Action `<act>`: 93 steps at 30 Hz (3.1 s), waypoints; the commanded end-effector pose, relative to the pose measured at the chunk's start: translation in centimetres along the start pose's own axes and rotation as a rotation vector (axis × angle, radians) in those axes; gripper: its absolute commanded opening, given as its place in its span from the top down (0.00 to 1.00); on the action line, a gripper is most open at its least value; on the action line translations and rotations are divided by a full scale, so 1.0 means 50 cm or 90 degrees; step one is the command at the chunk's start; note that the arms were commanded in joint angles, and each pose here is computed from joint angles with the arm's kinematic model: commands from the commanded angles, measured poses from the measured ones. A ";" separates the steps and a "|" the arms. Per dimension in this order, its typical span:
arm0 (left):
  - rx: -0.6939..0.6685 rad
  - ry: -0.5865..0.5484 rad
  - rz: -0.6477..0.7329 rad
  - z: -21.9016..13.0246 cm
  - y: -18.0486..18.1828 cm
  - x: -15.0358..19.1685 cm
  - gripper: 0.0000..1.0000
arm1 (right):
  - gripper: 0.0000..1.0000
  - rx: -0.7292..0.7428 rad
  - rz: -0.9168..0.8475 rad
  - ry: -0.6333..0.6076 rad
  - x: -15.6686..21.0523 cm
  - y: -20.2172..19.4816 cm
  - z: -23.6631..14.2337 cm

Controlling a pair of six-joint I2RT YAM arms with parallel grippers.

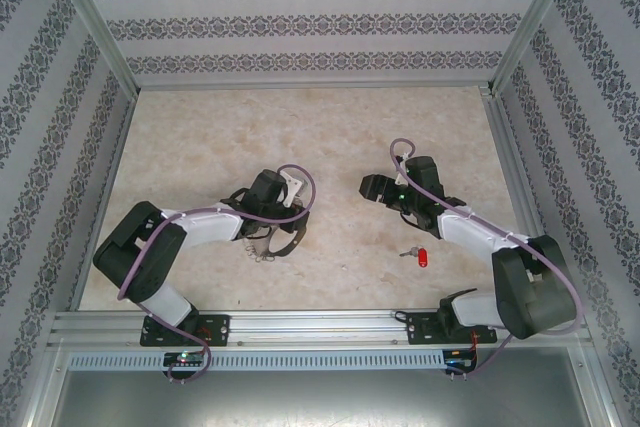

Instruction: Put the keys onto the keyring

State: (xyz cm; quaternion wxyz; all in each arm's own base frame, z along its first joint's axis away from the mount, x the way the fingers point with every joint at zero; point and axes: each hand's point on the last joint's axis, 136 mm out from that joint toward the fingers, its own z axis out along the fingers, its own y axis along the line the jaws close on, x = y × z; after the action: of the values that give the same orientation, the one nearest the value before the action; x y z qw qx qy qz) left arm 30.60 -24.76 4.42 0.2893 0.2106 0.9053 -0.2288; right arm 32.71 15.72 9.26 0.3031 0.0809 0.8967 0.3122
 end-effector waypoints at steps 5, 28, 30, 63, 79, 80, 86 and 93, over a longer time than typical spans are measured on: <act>-0.006 -0.015 0.018 0.016 0.001 -0.011 0.68 | 0.21 -0.005 -0.011 -0.008 -0.013 0.015 0.003; -0.041 -0.023 0.014 0.019 0.032 0.013 0.72 | 0.24 0.002 -0.006 -0.005 -0.010 -0.001 0.002; -0.053 -0.032 0.019 0.012 0.039 0.016 0.71 | 0.24 0.003 -0.005 -0.006 -0.009 -0.004 0.001; -0.024 -0.146 0.018 -0.058 0.044 -0.036 0.60 | 0.28 -0.008 -0.006 0.002 -0.008 -0.004 0.003; 0.030 -0.089 -0.003 -0.056 0.027 0.001 0.67 | 0.28 -0.007 -0.005 -0.001 -0.011 -0.008 0.004; 0.030 -0.092 -0.005 -0.053 0.029 0.001 0.67 | 0.28 -0.008 -0.005 -0.002 -0.011 -0.008 0.004; 0.033 -0.086 -0.016 -0.023 0.036 0.007 0.70 | 0.28 -0.005 -0.005 -0.001 -0.009 -0.011 0.004; 0.042 -0.083 -0.017 -0.007 0.032 0.005 0.71 | 0.28 -0.005 -0.004 0.000 -0.010 -0.011 0.004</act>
State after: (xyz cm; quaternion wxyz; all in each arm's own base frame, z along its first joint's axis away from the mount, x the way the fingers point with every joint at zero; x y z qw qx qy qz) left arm 30.14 -22.35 2.83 0.3173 0.1938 0.8918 -0.2578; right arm 32.99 15.19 8.63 0.2963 0.0885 0.8989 0.3103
